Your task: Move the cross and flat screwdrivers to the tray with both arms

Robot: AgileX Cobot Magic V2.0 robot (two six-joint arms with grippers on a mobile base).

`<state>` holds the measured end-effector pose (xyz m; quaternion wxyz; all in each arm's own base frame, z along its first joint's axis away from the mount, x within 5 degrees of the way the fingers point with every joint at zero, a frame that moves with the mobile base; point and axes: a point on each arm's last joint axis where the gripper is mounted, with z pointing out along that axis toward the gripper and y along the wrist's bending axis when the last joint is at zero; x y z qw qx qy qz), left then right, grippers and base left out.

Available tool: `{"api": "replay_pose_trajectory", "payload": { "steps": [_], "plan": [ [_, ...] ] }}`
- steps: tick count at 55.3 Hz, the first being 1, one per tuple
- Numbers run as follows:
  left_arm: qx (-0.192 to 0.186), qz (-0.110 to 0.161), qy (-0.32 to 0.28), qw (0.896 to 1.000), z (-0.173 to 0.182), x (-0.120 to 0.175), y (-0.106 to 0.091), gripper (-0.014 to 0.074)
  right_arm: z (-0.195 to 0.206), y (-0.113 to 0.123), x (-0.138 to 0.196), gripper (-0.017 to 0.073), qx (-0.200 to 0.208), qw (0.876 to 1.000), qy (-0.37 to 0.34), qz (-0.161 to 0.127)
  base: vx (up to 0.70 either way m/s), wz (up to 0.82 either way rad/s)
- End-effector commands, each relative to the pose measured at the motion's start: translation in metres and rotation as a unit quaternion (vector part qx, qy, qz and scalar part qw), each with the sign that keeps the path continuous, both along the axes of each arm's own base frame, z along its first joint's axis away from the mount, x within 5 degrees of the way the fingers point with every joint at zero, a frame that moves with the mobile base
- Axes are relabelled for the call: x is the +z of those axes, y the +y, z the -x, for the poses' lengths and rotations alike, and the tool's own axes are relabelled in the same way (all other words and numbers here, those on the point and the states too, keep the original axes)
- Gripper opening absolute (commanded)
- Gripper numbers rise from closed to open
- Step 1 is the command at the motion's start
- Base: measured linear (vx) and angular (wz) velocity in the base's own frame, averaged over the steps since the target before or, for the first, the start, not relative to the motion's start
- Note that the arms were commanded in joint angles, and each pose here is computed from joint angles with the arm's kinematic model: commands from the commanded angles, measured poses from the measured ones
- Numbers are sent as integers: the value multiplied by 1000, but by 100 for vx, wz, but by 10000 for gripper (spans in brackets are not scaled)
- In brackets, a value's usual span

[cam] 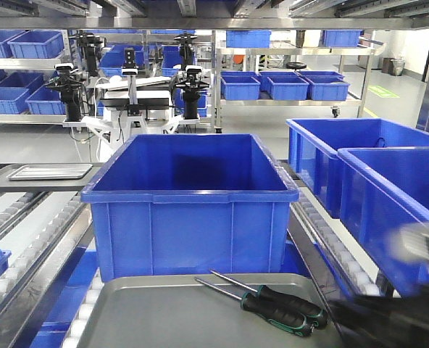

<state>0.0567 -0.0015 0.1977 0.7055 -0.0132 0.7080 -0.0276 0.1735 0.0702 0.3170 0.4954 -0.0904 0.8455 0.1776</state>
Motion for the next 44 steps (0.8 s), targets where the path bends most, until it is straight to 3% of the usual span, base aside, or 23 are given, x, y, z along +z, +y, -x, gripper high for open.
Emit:
{"api": "replay_pose_trajectory", "payload": {
  "steps": [1, 8, 17, 22, 26, 33, 44],
  "plan": [
    [5, 5, -56, 998, 3, 16, 1, -6, 26, -26, 7, 227, -49, 995, -88, 1, 0, 0],
    [5, 5, -56, 998, 3, 16, 1, -6, 74, -53, -18, 222, -118, 977, -176, 7, 0, 0],
    [5, 5, -56, 998, 3, 16, 1, -6, 110, -63, -65, 126, -132, 958, -242, 71, 0, 0],
    [5, 5, -56, 998, 3, 16, 1, -6, 117, -64, -90, 46, -133, 957, -248, 77, 0, 0],
    [5, 5, -56, 998, 3, 16, 1, -6, 119, -65, -107, -15, -141, 957, -247, 59, 0, 0],
    [5, 5, -56, 998, 3, 16, 1, -6, 117, -67, -129, -12, -159, 965, -205, 30, 0, 0],
    [5, 5, -56, 998, 3, 16, 1, -6, 117, -68, -128, -10, -160, 963, -212, 50, 0, 0]
  ]
}}
